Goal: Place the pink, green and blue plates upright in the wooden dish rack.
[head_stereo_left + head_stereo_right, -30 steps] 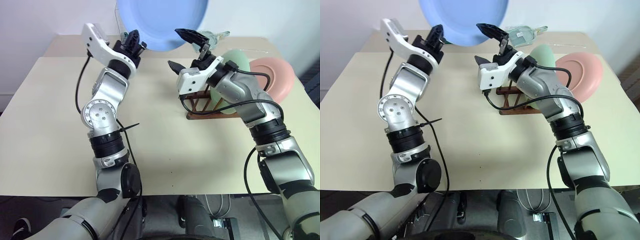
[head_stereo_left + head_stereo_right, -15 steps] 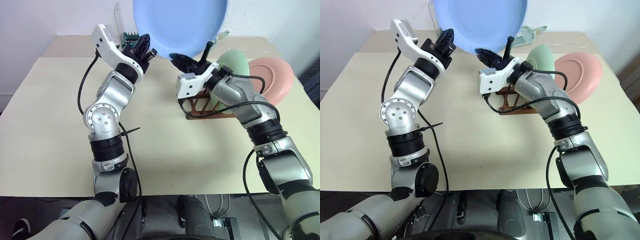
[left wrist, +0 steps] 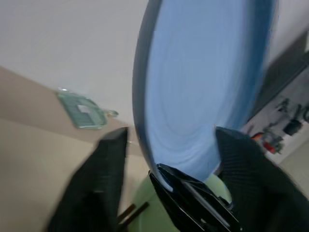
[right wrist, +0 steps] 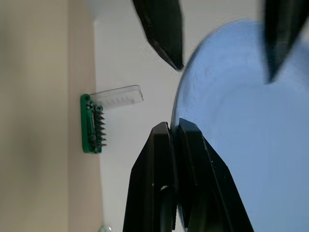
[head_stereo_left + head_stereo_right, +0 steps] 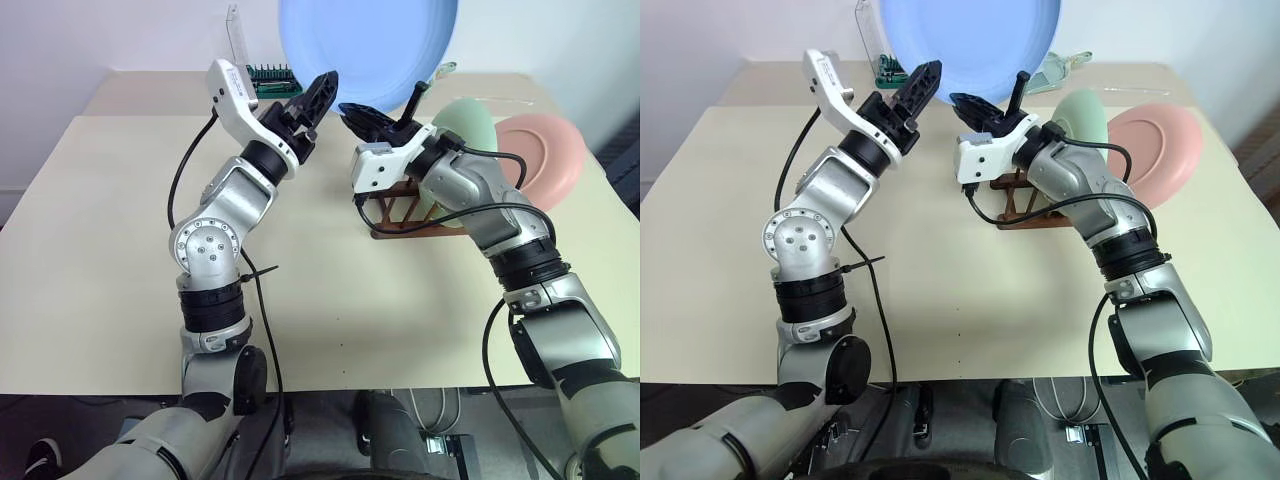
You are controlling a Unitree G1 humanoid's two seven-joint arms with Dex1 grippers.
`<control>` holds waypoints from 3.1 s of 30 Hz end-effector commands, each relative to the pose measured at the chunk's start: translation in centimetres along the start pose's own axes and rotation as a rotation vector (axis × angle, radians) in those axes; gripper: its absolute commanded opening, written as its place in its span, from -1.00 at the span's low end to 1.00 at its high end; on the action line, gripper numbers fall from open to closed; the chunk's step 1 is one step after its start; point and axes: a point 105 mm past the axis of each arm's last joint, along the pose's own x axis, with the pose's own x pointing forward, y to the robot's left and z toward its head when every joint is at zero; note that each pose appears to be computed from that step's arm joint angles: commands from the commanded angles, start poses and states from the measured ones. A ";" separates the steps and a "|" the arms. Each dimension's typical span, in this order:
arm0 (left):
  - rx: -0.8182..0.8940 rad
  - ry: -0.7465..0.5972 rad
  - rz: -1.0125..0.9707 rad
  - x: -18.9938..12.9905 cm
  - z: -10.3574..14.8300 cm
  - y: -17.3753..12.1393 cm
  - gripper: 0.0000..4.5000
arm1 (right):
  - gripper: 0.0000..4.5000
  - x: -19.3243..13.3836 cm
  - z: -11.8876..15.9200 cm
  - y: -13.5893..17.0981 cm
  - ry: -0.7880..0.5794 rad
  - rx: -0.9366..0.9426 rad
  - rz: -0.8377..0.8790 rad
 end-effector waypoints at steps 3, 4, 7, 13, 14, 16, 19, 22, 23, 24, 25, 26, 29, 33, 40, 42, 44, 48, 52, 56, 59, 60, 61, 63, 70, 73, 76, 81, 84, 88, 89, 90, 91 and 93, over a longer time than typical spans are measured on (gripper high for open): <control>0.122 -0.072 -0.231 -1.6 3.3 -2.7 0.98 | -1.00 -0.2 -0.1 -7.6 -0.056 0.233 -0.316; 0.146 -0.058 -0.251 -1.9 3.5 -2.7 0.98 | -1.00 -0.3 -0.2 -8.1 -0.067 0.250 -0.332; 0.224 -0.008 -0.278 -2.9 4.3 -2.0 0.98 | -1.00 -0.8 -0.2 -10.7 -0.148 0.477 -0.451; 0.467 0.066 -0.213 -4.1 4.7 1.4 0.98 | -1.00 -2.2 1.9 -14.8 -0.522 1.109 -0.503; 0.469 0.058 -0.208 -4.3 5.1 1.9 0.98 | -1.00 -2.6 1.8 -15.2 -0.571 1.221 -0.488; 0.472 0.055 -0.209 -4.5 5.5 2.5 0.98 | -1.00 -3.3 1.7 -15.9 -0.651 1.415 -0.460; 0.558 0.093 -0.234 -5.0 5.9 3.3 0.98 | -1.00 -4.7 0.8 -16.4 -0.720 1.728 -0.396; 0.600 0.130 -0.314 -6.0 6.5 3.3 0.98 | -1.00 -5.6 -0.4 -15.4 -0.667 1.987 -0.292; 0.633 0.132 -0.339 -6.2 6.7 3.1 0.98 | -1.00 -5.8 -0.6 -14.9 -0.619 2.031 -0.252; 0.660 0.141 -0.361 -6.5 6.8 3.0 0.98 | -1.00 -6.2 -0.6 -14.6 -0.602 2.048 -0.220; 0.661 0.166 -0.383 -6.8 6.5 3.1 0.98 | -1.00 -6.7 -0.8 -14.4 -0.589 2.097 -0.203; 0.664 0.191 -0.402 -7.1 6.2 3.2 0.98 | -1.00 -7.1 -1.3 -14.3 -0.565 2.144 -0.204; 0.664 0.249 -0.460 -7.8 5.4 3.2 0.98 | -1.00 -8.2 -1.9 -13.2 -0.496 2.215 -0.156; 0.688 0.331 -0.533 -9.2 4.4 3.2 0.98 | -1.00 -9.2 -1.8 -10.9 -0.385 2.252 -0.070; 0.689 0.457 -0.568 -11.1 2.4 3.9 0.98 | -1.00 -10.8 -3.8 -9.9 -0.309 2.300 -0.190; 0.698 0.449 -0.567 -11.1 2.3 4.0 0.98 | -1.00 -11.1 -3.7 -9.5 -0.294 2.315 -0.170; 0.709 0.450 -0.568 -11.2 2.0 4.2 0.98 | -1.00 -11.2 -3.6 -9.6 -0.304 2.329 -0.163; 0.726 0.447 -0.558 -11.3 1.5 4.8 0.98 | -1.00 -11.3 -3.6 -9.8 -0.312 2.342 -0.166; 0.725 0.418 -0.562 -11.1 1.4 4.3 0.98 | -1.00 -11.6 -3.6 -9.1 -0.285 2.352 -0.156; 0.738 0.424 -0.560 -11.2 1.3 4.3 0.98 | -1.00 -11.7 -3.2 -7.9 -0.249 2.352 -0.122; 0.741 0.430 -0.560 -11.2 1.3 4.4 0.98 | -1.00 -11.7 -3.1 -7.8 -0.256 2.357 -0.126; 0.742 0.429 -0.562 -11.2 1.3 4.4 0.98 | -1.00 -11.7 -3.1 -7.7 -0.259 2.360 -0.128; 0.737 0.428 -0.564 -11.1 1.3 4.4 0.98 | -1.00 -11.7 -3.1 -7.7 -0.261 2.362 -0.129; 0.736 0.425 -0.567 -11.0 1.3 4.3 0.98 | -1.00 -11.8 -3.0 -7.5 -0.258 2.361 -0.128; 0.736 0.426 -0.572 -10.9 1.2 4.2 0.98 | -1.00 -11.6 -2.3 -9.9 -0.374 2.347 -0.141; 0.734 0.425 -0.571 -10.9 1.2 4.2 0.98 | -1.00 -11.4 -2.0 -10.3 -0.390 2.350 -0.128; 0.731 0.426 -0.572 -10.9 1.1 4.2 0.98 | -1.00 -11.3 -1.8 -9.7 -0.377 2.368 -0.112; 0.729 0.425 -0.567 -11.0 1.1 4.3 0.98 | -1.00 -11.3 -1.5 -8.8 -0.369 2.397 -0.110; 0.727 0.425 -0.568 -11.0 1.0 4.2 0.98 | -1.00 -11.4 -1.4 -8.6 -0.366 2.406 -0.109; 0.735 0.423 -0.569 -10.9 1.0 4.2 0.98 | -1.00 -11.6 -2.0 -7.4 -0.323 2.420 -0.133; 0.735 0.423 -0.570 -10.9 1.0 4.1 0.98 | -1.00 -11.7 -2.3 -7.1 -0.313 2.428 -0.145; 0.736 0.423 -0.570 -10.9 1.1 4.1 0.98 | -1.00 -11.8 -2.5 -6.8 -0.307 2.437 -0.155; 0.737 0.424 -0.569 -10.9 1.1 4.1 0.98 | -1.00 -11.9 -2.6 -6.6 -0.300 2.440 -0.157; 0.740 0.424 -0.567 -10.9 1.2 4.1 0.98 | -1.00 -11.9 -3.1 -5.9 -0.276 2.467 -0.176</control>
